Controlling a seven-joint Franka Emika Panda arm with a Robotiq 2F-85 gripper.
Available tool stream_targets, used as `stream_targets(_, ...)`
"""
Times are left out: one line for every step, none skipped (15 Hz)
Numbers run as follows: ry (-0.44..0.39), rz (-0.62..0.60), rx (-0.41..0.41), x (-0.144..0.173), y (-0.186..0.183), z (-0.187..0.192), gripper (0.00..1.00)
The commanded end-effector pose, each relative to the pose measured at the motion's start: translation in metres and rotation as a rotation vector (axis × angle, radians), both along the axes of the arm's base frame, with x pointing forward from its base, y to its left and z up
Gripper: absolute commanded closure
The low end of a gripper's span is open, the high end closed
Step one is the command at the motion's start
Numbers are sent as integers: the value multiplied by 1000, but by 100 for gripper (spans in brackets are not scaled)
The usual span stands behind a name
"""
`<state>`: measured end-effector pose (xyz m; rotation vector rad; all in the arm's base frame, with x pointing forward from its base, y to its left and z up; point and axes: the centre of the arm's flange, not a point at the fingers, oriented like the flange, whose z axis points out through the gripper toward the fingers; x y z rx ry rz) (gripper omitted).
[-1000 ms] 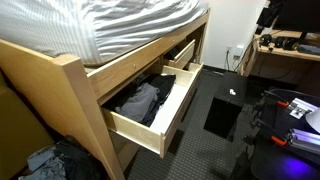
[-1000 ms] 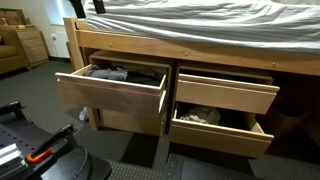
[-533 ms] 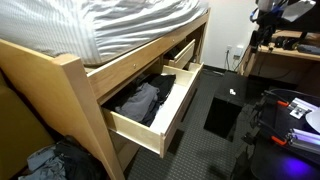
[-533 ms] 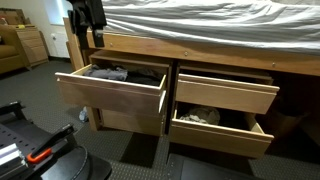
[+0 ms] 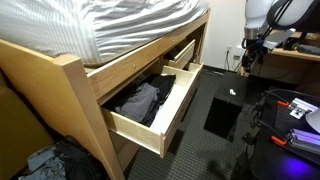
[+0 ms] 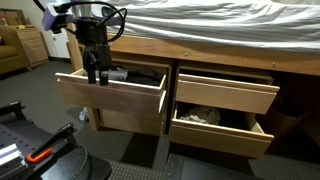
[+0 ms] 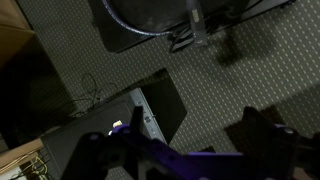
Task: Close the top drawer to the left then open the top drawer to the right.
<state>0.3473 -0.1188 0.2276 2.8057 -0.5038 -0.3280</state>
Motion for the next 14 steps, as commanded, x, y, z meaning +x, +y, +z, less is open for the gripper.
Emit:
stream_targets(-32,-79,92,14,19,-19,0)
stream_targets(-52,-147,110,38,31,-53,0)
stream_targets(-65,-176,125,44,36,-69,0)
stream_targets(-121,-209,137,47,42,-84,0)
stream_targets(-137,-223,155,53,50,-101,0)
stream_targets(-179,-249,177,60,55,-117,0)
stream_targets(-212,-279,195,67,58,-134,0)
stream_targets(-244,-324,203,77,57,-142,0)
stream_targets(-252,-357,207,81,56,-148,0)
stream_targets(-197,-379,195,80,56,-147,0)
stream_targets(-223,-349,188,59,62,-129,0)
stream_targets(-214,-364,187,65,61,-139,0)
stream_targets(-210,-371,187,68,60,-145,0)
stream_targets(-209,-374,186,71,59,-148,0)
